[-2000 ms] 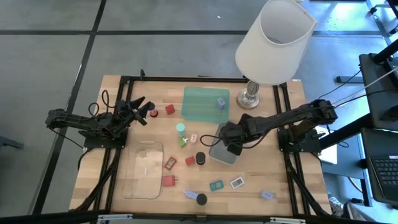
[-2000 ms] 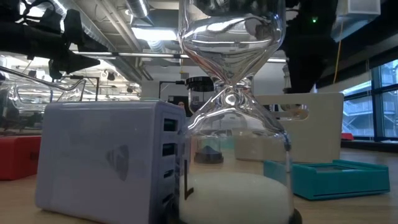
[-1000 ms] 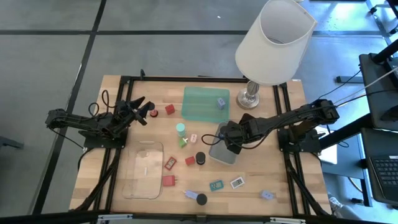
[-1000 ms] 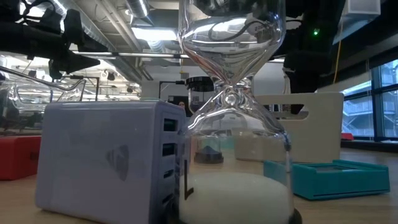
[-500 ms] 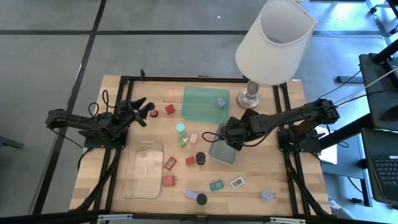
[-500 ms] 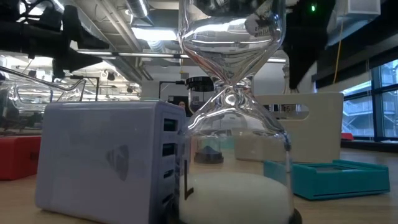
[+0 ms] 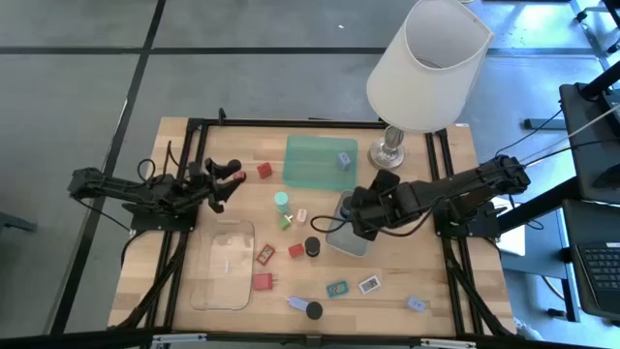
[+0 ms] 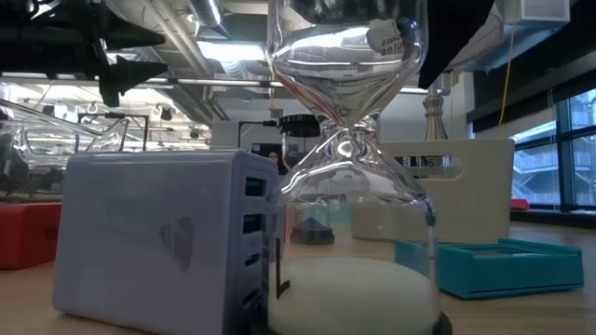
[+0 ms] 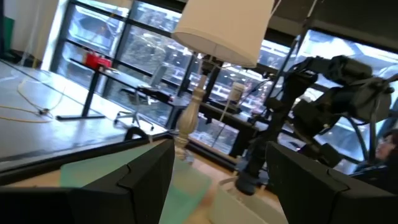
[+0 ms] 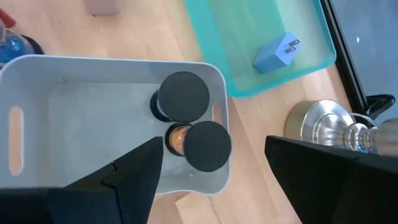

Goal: Pick & Place Office items
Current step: Put the blue hourglass into the gray bin

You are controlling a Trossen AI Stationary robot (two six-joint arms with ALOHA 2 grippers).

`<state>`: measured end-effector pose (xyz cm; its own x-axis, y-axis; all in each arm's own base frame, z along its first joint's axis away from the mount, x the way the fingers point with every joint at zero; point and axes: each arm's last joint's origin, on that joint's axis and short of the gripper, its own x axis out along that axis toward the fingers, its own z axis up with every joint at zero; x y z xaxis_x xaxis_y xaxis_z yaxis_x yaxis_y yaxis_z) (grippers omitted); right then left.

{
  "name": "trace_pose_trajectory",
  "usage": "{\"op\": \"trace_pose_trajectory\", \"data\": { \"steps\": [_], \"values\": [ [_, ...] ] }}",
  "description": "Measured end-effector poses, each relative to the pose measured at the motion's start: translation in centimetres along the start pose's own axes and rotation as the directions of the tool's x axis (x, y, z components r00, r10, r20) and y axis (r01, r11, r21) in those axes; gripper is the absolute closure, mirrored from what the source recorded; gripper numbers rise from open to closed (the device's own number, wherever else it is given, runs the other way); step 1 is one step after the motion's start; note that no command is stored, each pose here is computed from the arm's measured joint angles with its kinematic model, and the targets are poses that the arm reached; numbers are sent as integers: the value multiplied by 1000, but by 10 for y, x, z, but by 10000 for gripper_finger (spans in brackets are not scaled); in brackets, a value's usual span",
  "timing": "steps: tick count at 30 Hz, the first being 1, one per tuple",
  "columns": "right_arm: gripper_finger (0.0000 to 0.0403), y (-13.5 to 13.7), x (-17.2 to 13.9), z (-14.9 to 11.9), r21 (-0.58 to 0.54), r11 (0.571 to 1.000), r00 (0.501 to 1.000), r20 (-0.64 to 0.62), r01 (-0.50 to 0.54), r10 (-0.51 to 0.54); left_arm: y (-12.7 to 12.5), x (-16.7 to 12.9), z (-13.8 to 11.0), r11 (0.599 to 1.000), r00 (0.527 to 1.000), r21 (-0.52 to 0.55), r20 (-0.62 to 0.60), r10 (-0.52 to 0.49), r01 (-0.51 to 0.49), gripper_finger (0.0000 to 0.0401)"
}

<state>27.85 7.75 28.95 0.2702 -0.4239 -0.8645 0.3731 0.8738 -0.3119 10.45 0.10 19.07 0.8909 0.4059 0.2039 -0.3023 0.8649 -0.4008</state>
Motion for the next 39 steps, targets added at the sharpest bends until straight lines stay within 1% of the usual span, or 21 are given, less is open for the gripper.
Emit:
{"op": "trace_pose_trajectory", "data": {
  "steps": [4,10,16,22,24,26,28,30,35,39],
  "values": [
    [118,2,-1,0,2,1000,1000,11,-10,10,-4,6,1,1000,1000,-3,-6,3,-3,150],
    [118,4,-1,3,21,999,999,35,-27,26,-15,23,2,998,996,51,-88,31,-26,150],
    [118,7,-1,8,53,996,994,85,-67,63,-27,41,2,993,987,113,-151,60,-43,150],
    [118,14,-3,19,11,991,975,178,-136,132,-32,50,0,987,980,154,-184,71,-43,150],
    [117,18,-4,23,-21,981,958,210,-195,195,-32,51,-1,985,980,167,-188,73,-42,150],
    [115,24,-1,26,-83,962,931,244,-260,273,-32,51,-1,983,980,178,-188,73,-39,150],
    [111,30,2,29,-161,936,897,273,-313,347,-32,51,-1,983,979,181,-188,73,-39,150],
    [106,37,6,32,-210,911,853,326,-356,408,-32,51,-1,983,980,181,-188,73,-39,150],
    [89,40,18,35,-270,895,802,405,-354,439,-32,51,-1,983,980,181,-188,73,-38,150],
    [78,40,33,31,-312,859,778,376,-407,504,-32,51,-1,983,980,181,-188,72,-38,150]
  ]
}}
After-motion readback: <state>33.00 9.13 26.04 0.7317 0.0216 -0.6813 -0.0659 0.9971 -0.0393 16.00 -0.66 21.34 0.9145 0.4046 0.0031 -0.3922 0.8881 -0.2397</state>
